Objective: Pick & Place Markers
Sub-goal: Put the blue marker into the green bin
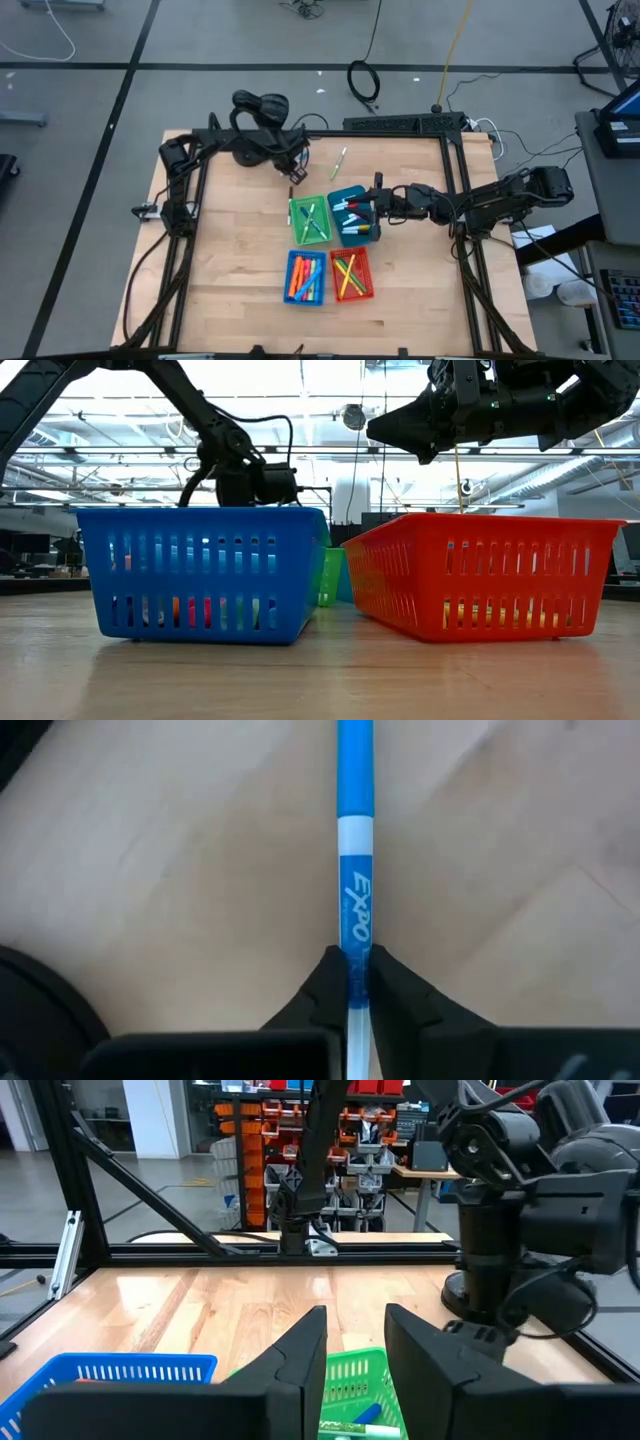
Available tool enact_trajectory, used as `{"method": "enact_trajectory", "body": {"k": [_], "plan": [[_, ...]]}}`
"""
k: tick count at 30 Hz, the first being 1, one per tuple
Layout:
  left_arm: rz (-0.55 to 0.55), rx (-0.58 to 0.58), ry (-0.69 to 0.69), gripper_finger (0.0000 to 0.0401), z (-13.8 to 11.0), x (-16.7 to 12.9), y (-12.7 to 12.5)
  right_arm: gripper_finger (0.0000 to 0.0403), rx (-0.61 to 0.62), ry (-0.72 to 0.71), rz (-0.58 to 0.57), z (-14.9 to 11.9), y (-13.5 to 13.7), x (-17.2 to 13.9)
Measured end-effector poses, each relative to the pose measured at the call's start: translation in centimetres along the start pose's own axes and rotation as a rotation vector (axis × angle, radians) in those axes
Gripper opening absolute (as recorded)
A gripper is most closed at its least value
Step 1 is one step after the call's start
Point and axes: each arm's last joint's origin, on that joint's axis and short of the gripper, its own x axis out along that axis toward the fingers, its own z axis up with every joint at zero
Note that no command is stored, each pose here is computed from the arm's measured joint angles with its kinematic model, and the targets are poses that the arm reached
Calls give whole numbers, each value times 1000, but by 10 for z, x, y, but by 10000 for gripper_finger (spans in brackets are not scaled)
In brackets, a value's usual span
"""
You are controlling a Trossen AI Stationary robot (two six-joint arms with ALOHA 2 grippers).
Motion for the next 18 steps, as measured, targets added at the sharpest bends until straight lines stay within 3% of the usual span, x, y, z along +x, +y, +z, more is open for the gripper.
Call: {"method": "enact_trajectory", "body": {"k": [6,18], "plan": [[-10,78,-19,20,-13,-30,-22,91,0,0,0,0,0,0],[3,228,-221,20,-44,-109,-63,91,1,0,0,0,0,0]]}}
